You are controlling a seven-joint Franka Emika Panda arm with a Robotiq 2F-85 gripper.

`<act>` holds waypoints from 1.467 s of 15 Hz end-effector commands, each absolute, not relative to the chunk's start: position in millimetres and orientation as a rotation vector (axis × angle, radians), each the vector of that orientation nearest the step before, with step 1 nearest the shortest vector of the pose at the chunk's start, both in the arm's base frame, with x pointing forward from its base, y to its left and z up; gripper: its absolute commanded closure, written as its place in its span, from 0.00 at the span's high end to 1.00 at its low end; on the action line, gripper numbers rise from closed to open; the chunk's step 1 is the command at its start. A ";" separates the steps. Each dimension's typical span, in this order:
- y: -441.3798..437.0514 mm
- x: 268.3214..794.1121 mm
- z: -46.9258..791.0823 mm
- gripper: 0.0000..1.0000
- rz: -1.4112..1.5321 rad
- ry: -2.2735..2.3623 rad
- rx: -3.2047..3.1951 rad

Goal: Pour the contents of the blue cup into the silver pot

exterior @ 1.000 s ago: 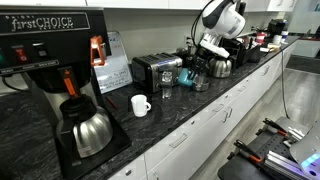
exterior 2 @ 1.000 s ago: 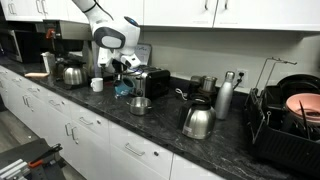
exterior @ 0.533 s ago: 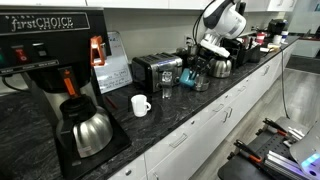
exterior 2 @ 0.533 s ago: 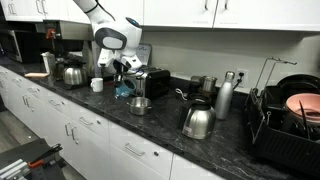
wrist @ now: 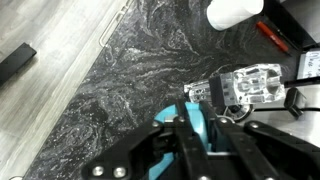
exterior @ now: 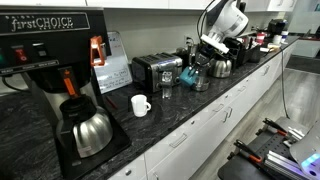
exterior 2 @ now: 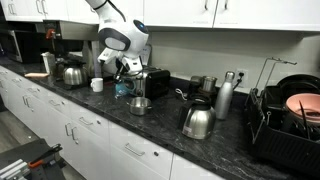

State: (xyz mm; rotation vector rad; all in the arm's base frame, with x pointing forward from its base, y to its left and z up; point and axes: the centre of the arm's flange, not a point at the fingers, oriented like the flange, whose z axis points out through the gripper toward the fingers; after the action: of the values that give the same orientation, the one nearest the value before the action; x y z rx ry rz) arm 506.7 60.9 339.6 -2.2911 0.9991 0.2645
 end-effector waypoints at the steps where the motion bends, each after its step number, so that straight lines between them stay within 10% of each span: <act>1: 52.5 518.4 339.9 0.05 0.290 1.094 -2.163; 4: 51.1 511.4 337.1 0.18 0.274 1.084 -2.192; 22: 33.8 511.2 332.4 0.05 0.325 1.183 -2.053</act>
State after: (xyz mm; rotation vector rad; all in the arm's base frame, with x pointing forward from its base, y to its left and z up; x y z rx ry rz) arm 510.8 42.6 330.8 -2.1444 1.1425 0.2938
